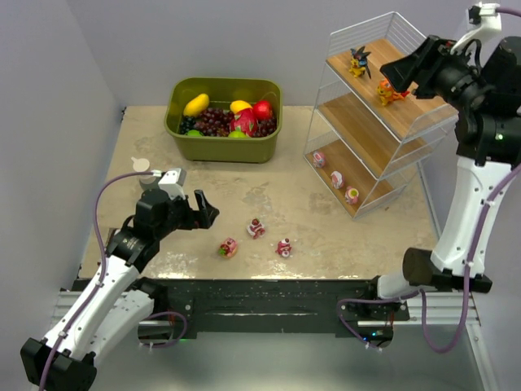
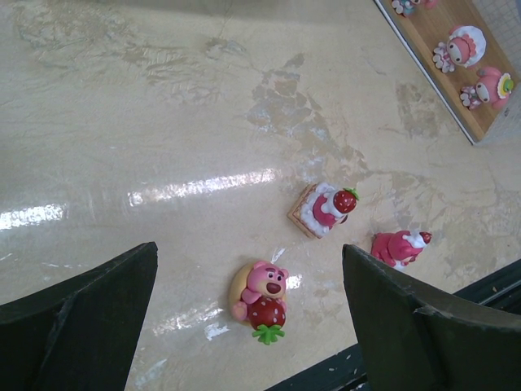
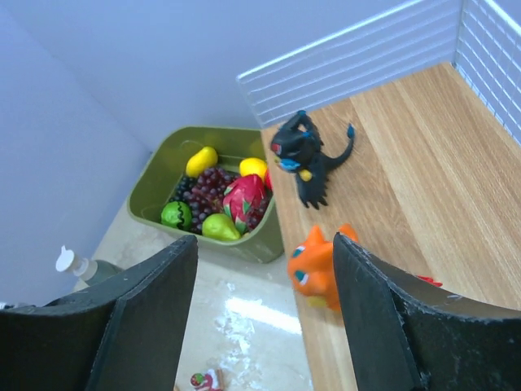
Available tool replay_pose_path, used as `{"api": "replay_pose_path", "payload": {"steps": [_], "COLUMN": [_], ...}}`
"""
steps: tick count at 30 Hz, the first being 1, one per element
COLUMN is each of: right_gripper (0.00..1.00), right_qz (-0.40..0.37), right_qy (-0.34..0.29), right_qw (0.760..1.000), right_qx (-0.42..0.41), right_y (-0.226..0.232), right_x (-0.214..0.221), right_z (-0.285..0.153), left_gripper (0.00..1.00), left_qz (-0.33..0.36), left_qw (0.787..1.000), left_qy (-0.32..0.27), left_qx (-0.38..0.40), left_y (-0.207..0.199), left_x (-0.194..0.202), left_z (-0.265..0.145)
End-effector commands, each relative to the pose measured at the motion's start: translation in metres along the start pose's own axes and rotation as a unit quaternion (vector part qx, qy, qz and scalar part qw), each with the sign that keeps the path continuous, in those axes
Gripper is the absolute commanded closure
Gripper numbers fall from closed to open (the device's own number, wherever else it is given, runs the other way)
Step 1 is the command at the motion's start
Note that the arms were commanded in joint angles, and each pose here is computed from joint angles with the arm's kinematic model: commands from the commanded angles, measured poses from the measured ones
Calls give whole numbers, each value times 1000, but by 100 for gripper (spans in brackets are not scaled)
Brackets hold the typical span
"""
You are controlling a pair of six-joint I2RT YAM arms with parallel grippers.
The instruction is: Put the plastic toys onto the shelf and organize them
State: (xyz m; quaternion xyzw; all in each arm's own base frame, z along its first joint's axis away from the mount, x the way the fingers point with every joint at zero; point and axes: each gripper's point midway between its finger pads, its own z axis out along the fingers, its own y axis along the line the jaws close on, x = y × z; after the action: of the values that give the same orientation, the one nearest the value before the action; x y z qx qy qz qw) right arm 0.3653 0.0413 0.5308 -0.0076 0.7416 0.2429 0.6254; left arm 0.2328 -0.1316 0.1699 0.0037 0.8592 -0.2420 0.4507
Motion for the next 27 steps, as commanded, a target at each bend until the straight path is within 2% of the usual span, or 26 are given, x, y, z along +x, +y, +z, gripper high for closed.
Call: {"api": "replay_pose_path", "payload": {"steps": [1, 2, 3, 5, 6, 9, 13, 19, 25, 27], "right_gripper": [29, 29, 28, 28, 28, 28, 28, 28, 29, 30], "right_qz": [-72, -80, -98, -112, -129, -148, -137, -116, -74, -48], "right_qy": [-85, -90, -105, -93, -106, -119, -118, -113, -94, -79], "right_qw": [988, 984, 976, 962, 954, 940, 922, 915, 915, 909], "right_qx": [-106, -135, -161, -230, -247, -283, -341, -370, -384, -407], "right_y": [75, 84, 106, 130, 146, 168, 194, 205, 202, 204], "right_x": [-32, -30, -30, -17, -14, -2, 14, 29, 27, 22], "right_z": [-64, -66, -90, -104, -126, -156, -185, -204, -192, -184], "left_gripper": [0, 1, 1, 0, 1, 0, 0, 0, 0, 0], "left_qz": [2, 3, 3, 3, 4, 3, 2, 2, 0, 0], "left_qw": [1000, 1000, 1000, 1000, 1000, 1000, 1000, 1000, 1000, 1000], "left_qy": [-12, -13, -13, -15, -16, -19, -20, -19, -21, -23], "left_qx": [4, 4, 4, 4, 4, 2, 2, 2, -1, -3], "left_y": [-3, -3, -4, -3, -4, -3, -3, -3, -1, -1], "left_x": [-5, -6, -6, -7, -7, -8, -8, -8, -8, -9], "left_z": [-2, -2, -2, -2, -3, -3, -4, -3, -3, -3]}}
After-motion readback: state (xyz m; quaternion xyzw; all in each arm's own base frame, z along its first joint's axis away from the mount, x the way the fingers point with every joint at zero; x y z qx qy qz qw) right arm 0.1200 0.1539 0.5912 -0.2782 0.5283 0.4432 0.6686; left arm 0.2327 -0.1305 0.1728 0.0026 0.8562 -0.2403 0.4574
